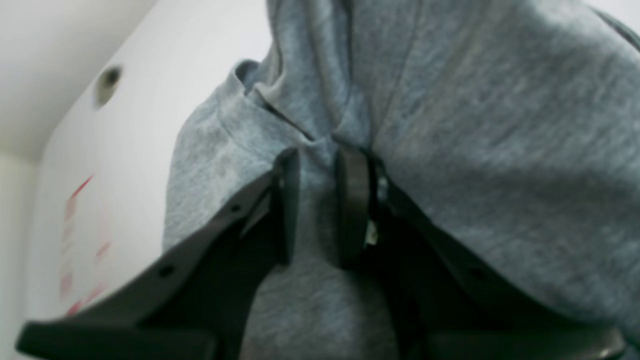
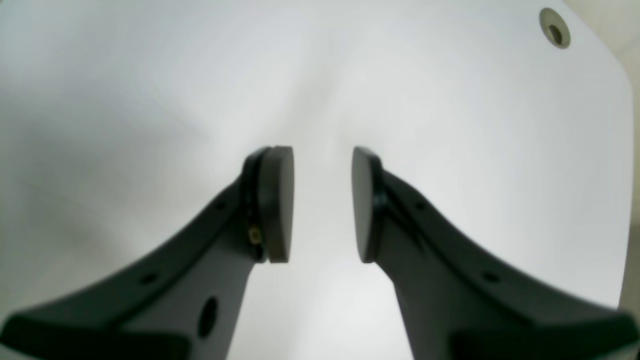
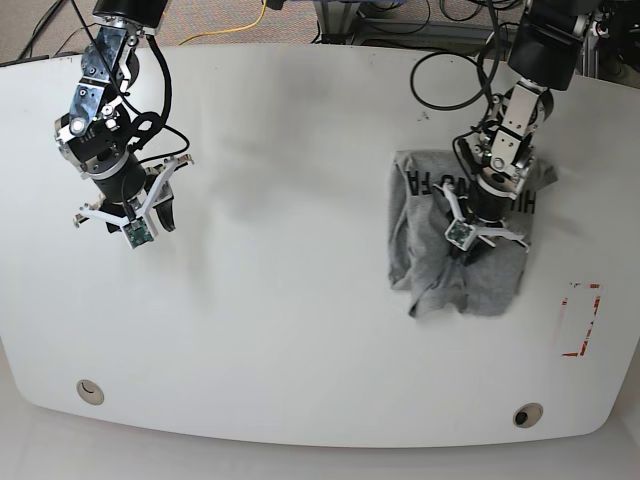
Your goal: Layout the t-shirt on the table in an organized manner, then fold the t-shirt properly
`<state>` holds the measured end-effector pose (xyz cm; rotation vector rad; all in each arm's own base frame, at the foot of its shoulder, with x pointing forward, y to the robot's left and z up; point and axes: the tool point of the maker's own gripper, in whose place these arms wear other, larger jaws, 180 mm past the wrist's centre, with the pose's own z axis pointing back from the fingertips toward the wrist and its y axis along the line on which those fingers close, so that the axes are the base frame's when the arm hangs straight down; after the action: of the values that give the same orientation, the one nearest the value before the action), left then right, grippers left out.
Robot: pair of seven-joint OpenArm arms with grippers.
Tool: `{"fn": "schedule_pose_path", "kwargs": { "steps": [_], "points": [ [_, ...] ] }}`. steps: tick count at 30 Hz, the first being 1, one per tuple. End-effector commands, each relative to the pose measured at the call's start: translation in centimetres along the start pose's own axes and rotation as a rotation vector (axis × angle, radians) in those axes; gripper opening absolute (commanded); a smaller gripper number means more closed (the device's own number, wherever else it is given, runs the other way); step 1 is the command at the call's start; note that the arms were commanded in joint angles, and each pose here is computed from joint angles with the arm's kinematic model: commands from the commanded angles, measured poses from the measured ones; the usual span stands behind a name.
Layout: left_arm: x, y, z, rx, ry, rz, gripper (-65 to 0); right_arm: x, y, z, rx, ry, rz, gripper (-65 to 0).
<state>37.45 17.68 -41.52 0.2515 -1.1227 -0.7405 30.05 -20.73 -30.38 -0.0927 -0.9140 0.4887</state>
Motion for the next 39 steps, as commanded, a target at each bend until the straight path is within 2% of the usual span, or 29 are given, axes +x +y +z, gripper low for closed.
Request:
{"fn": "schedule_pose_path", "kwargs": {
  "steps": [1,12,21,28,39],
  "points": [
    [-3.7,1.3,1.1,-0.032,0.121,-0.026,-53.1,1.1,-0.4,0.4,-0.010,-0.042,0.012,-46.6],
    [-10.8,6.3,6.4,-0.053,0.254,-0.037,-53.1,1.0,-0.2,0.5,-0.008,-0.040,0.010,-46.6],
    [-16.1,10.4,10.9,-0.037,0.357,-0.104,-53.1,0.9,-0.1,0.5,-0.006,-0.039,0.009,-46.6],
    [-18.2,13.6,12.9,-0.018,0.428,-0.150,-53.1,0.4,-0.1,0.6,-0.006,-0.027,0.005,-46.8],
    [-18.2,17.5,14.1,0.013,0.456,-0.221,-53.1,-0.5,0.4,0.8,0.003,-0.007,-0.001,-46.8]
  ]
}}
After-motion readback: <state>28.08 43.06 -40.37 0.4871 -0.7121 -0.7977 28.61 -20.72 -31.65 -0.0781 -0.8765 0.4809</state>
